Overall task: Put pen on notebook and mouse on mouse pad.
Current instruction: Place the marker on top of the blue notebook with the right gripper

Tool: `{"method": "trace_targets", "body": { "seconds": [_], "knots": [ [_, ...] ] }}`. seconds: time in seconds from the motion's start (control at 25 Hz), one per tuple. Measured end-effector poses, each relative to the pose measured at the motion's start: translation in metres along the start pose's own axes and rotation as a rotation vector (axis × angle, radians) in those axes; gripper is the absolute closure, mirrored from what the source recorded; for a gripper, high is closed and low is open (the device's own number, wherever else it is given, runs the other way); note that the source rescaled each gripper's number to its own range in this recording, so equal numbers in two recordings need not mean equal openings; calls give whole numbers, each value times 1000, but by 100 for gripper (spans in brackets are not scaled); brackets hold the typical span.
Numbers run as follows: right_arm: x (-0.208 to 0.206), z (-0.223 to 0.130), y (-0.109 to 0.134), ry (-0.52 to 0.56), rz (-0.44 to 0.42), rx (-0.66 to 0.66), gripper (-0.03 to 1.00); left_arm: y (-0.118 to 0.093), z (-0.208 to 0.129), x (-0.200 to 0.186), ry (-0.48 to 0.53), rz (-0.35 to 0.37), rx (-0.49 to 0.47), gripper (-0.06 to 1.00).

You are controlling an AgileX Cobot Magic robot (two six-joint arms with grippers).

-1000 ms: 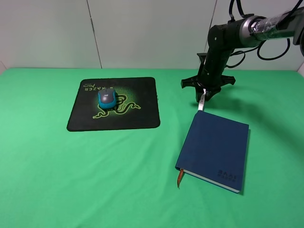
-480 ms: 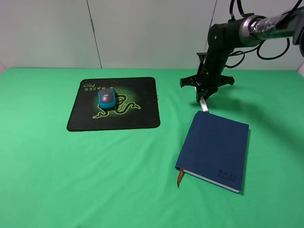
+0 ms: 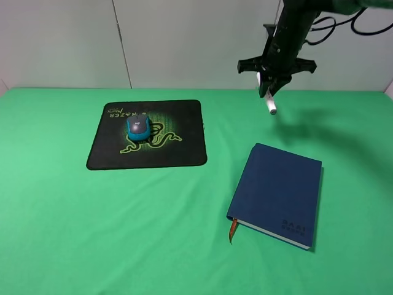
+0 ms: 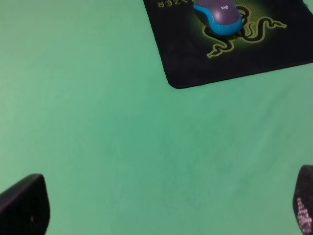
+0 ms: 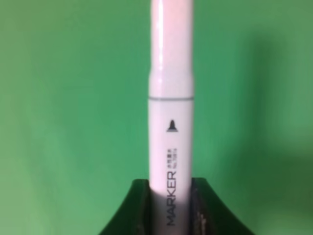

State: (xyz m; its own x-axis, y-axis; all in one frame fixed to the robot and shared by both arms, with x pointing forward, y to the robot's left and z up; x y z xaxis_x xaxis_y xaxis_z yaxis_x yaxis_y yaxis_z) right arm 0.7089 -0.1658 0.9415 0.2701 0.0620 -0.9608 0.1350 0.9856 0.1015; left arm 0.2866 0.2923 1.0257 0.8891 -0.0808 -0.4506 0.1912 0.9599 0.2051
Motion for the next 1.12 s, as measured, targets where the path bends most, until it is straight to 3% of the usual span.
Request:
{"method": "trace_targets", "body": {
  "seconds": [0.28,0.52,1.12],
  "knots": [
    [-29,-11,-6,27,-13,1,97,0,0,0,0,0,0,-6],
    [-43,-47,-22,80,-37,0,97,0,0,0,0,0,0,-6],
    [-14,-155,-57,96,-8,114,97,0,0,0,0,0,0,-6]
  ]
}}
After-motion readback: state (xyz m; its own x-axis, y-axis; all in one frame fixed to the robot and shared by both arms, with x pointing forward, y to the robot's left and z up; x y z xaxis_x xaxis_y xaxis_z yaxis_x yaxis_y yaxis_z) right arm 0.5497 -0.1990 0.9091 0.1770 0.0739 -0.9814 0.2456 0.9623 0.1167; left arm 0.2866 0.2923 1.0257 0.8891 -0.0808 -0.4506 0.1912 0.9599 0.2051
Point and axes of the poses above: a point on each arm's last joint axis where the gripper is mounted, x pointing out along that axis toward the gripper, y along the wrist's bending axis when the last joint is at zero, z = x × y, the point moved 6 cm from there along x, pointing out along that axis toward the gripper, and after that the axes turned 11 degrees about x, right-handed, at the moved point
